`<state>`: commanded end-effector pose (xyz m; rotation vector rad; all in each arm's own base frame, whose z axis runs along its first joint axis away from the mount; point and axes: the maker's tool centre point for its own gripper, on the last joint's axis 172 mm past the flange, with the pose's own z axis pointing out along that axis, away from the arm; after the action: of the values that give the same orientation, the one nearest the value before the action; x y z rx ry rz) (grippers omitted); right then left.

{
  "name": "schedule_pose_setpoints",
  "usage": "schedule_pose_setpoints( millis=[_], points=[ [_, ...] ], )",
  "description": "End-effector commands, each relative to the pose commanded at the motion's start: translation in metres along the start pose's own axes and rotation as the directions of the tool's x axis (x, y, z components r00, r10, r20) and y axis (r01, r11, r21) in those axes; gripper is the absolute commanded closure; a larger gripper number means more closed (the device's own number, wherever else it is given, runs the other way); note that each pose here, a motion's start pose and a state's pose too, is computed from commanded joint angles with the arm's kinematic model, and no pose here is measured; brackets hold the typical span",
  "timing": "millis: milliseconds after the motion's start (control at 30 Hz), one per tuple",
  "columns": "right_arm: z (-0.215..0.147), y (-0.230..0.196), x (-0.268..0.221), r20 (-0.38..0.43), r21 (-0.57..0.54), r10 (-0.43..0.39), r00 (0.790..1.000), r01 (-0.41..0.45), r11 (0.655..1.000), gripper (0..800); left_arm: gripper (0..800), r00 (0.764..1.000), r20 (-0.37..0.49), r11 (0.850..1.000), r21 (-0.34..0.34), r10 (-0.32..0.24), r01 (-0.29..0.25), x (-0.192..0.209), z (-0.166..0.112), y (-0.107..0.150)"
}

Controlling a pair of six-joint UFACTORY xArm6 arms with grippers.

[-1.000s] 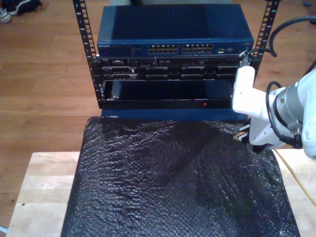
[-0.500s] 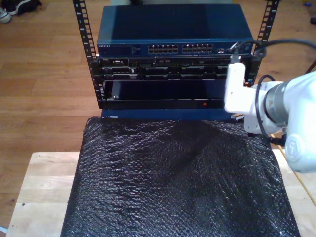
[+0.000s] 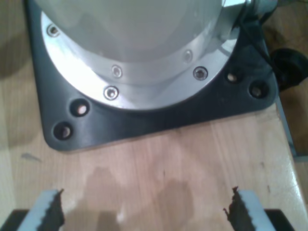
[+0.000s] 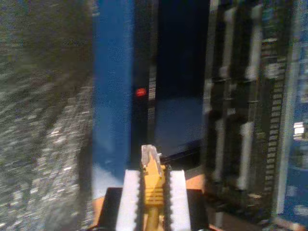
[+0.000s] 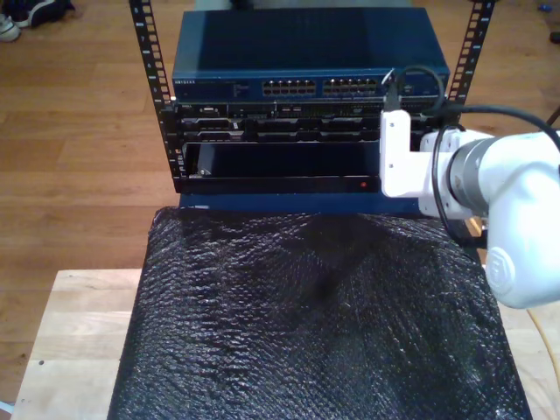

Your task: Grab the cable and plug it in

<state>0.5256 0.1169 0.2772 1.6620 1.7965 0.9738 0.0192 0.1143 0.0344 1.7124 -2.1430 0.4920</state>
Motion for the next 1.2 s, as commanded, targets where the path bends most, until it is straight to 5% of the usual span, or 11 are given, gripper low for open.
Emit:
schedule_pose_setpoints(
  millis=[1067,1200],
  points=[
    [-0.031,0.031,0.024,-0.047,-0.148,-0.071,0.996,0.063,0.987,800,0,1.000,0.000,1.000,0.000,0.000,0.000,0.000,0.000,0.000],
    [-0.029,0.034,0.026,-0.040,-0.155,-0.133,0.990,0.125,0.980,800,0,1.000,0.000,1.000,0.000,0.000,0.000,0.000,0.000,0.000]
  ],
)
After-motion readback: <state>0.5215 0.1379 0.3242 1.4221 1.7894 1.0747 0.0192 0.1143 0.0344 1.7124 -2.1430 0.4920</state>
